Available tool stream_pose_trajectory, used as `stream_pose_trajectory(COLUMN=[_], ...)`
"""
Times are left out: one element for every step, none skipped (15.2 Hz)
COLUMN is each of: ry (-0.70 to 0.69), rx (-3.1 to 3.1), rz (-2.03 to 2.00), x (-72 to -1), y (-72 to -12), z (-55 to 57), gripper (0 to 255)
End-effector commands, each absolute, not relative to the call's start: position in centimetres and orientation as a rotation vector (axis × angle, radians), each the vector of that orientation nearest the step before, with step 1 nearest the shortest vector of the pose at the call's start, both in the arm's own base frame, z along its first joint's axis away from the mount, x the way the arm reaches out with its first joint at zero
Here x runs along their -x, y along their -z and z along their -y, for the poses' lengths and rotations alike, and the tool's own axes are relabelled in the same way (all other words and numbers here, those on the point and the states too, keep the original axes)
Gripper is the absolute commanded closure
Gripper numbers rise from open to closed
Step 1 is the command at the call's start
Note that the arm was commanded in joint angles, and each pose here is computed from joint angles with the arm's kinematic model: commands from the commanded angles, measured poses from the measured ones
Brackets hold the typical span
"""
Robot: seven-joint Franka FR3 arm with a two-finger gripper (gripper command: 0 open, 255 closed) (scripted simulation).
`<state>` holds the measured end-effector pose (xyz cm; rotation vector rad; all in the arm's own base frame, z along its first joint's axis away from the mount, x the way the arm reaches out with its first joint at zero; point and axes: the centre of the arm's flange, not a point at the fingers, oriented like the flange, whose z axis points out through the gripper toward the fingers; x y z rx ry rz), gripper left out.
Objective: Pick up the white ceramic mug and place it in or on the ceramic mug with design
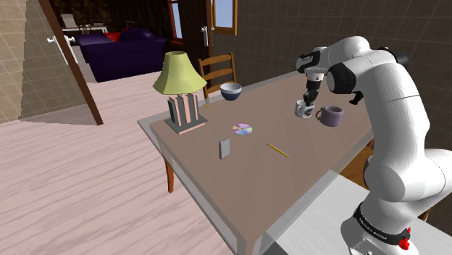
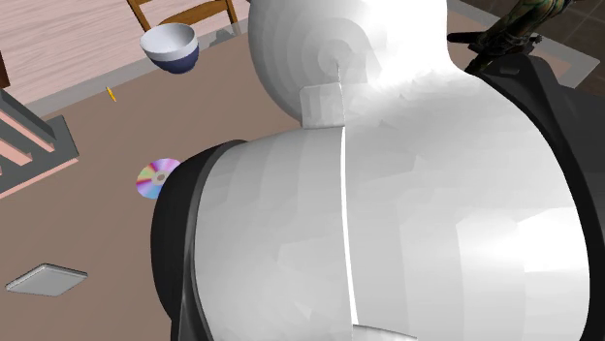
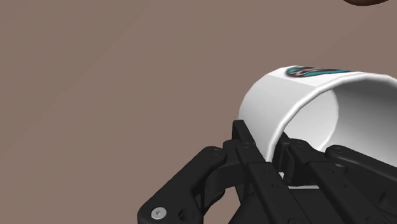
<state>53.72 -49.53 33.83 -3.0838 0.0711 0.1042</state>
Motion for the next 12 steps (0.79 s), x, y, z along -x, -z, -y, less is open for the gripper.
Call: stream_pose_trajectory(ry=[-0.104, -0.104, -0.104, -0.104, -0.104, -0.104, -0.104, -0.104, -0.104, -0.104, -0.104, -0.104], rx=[3.084, 3.084, 3.084, 3.084, 3.084, 3.084, 3.084, 3.084, 3.084, 3.084, 3.084, 3.084], rz=[-0.071, -0.071, -0.071, -0.071, -0.071, -0.071, -0.071, -0.071, -0.071, -0.071, -0.071, -0.071], x=[-53.7, -53.7, -53.7, -53.7, -53.7, -53.7, -53.7, -53.7, -53.7, -53.7, -53.7, -53.7], y=[-33.8, -33.8, -33.8, -33.8, -33.8, -33.8, -33.8, -34.4, -34.9, -35.4, -35.9, -36.5], z=[49.5, 49.5, 49.5, 49.5, 49.5, 49.5, 49.5, 49.5, 49.5, 49.5, 49.5, 49.5], gripper=[255, 255, 255, 255, 255, 255, 255, 255, 255, 255, 255, 255])
